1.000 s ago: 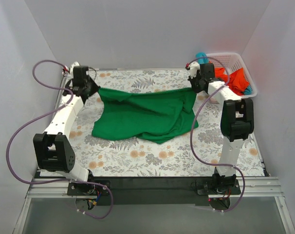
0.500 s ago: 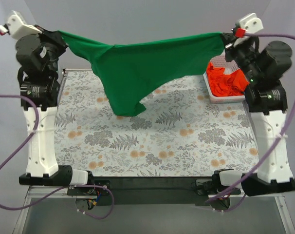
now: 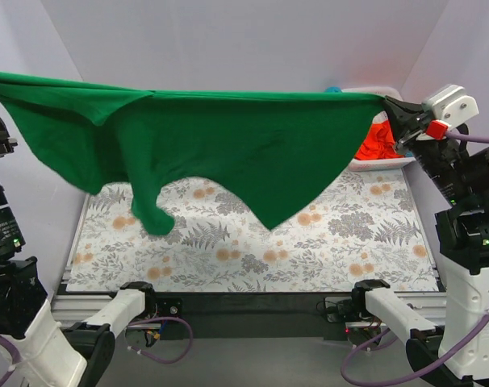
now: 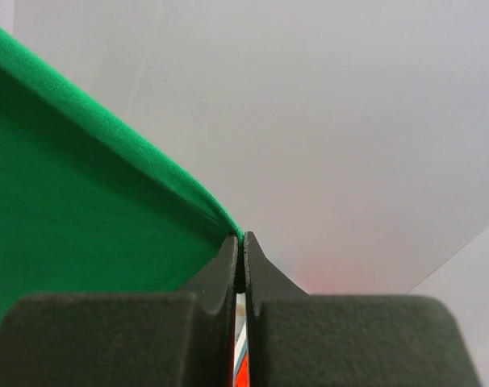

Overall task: Fold and stack the t-shirts
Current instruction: Flatten the tshirt out

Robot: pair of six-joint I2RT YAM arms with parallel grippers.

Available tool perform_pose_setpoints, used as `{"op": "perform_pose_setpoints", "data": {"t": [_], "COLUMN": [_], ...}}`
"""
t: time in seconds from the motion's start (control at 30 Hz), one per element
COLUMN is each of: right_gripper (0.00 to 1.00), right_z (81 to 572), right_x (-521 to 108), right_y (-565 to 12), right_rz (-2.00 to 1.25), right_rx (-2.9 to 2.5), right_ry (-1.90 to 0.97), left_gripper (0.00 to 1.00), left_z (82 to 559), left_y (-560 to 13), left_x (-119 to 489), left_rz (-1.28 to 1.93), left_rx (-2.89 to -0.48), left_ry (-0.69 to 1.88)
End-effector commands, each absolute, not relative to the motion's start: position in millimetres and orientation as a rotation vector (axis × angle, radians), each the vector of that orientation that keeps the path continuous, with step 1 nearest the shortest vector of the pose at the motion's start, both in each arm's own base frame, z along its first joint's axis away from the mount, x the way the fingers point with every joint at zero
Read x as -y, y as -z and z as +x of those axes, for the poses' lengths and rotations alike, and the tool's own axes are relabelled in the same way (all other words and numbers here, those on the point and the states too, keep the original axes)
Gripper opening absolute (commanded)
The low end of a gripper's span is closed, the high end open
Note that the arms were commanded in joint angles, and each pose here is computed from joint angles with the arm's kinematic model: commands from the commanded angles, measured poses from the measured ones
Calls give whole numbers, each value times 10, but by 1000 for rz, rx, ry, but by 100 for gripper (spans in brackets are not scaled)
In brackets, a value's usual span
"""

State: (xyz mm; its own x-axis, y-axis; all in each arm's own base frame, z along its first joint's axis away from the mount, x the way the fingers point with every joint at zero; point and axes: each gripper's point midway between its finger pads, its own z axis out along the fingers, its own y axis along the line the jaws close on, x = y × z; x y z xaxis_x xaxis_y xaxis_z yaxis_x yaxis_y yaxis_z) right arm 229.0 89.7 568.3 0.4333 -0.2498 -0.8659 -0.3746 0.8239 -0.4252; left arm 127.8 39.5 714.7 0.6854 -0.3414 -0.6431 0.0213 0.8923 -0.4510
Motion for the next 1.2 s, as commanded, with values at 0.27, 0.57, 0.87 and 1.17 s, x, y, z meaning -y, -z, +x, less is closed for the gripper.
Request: {"op": "perform_pose_setpoints", "data": {"t": [0.27,0.57,0.87,1.17], "right_gripper": [1,1,1,1], "right_z": [3266,4437,5231,5666], "right_x": [-968,-904,-869,-782], "right_y": [-4317,-2255,-1140,-1116], "right_rz": [-697,-606,-683,-677], "right_rx": [-1499,-1800,-1994,-1971], "right_ry": [-111,-64,22,125], "left_gripper": [0,0,0,0], "left_z": [3758,5011,5638,6169], "left_y": [-5028,-2027,-1131,-1254], "left_x": [11,159,210,398], "left_rz": [-304,-334,-360,-350], "left_rx": [-1449,-1952,-2084,-2032], "left_ry": [115,58,52,170]}}
